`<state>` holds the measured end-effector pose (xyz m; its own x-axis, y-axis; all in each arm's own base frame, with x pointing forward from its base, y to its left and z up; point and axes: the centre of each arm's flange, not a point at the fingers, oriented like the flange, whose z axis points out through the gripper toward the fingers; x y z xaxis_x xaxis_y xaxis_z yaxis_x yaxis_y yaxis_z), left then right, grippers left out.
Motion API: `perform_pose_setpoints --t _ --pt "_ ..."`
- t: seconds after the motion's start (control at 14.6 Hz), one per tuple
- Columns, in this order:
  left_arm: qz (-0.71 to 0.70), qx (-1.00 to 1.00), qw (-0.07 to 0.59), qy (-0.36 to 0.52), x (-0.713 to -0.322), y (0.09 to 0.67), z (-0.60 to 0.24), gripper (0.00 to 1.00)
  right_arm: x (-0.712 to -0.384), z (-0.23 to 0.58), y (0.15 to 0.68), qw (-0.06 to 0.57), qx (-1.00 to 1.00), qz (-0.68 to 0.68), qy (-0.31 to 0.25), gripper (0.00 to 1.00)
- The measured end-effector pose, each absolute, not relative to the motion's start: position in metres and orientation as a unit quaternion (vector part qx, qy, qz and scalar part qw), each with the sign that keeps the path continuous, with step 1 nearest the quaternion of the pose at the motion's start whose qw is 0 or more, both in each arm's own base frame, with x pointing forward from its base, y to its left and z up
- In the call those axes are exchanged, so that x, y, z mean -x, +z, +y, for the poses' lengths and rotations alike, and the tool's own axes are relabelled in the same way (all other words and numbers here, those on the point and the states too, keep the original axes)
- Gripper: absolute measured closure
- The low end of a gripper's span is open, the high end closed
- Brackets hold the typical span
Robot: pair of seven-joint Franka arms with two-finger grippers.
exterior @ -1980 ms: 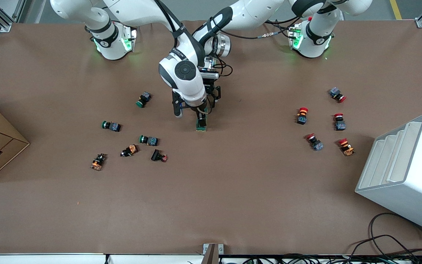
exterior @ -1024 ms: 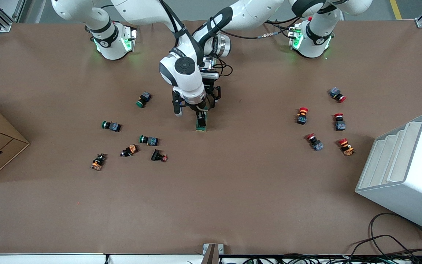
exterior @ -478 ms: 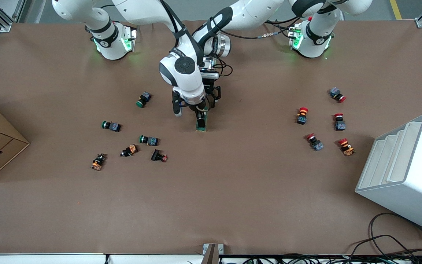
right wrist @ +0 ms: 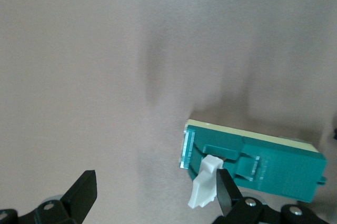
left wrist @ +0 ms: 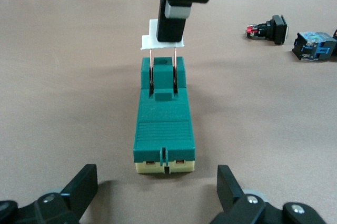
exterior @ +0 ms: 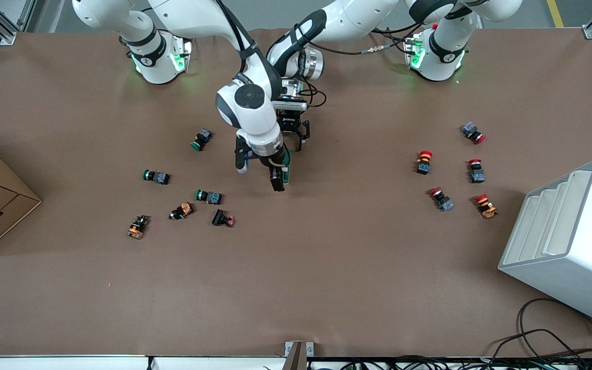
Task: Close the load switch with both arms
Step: 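Push the white lever along the switch with the right gripper, then raise the right gripper away from the switch and withdraw it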
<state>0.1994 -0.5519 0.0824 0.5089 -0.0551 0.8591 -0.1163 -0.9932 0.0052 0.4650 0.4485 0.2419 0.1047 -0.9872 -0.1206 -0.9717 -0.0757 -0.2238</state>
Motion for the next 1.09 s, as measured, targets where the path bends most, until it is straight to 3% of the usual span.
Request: perform_pose_setpoints --t 1.09 --pt "-0.048 -0.868 0.032 0.494 -0.201 0.084 -0.553 0.0 -0.489 0.458 0.212 0.119 0.731 0.67 -0.041 0.0"
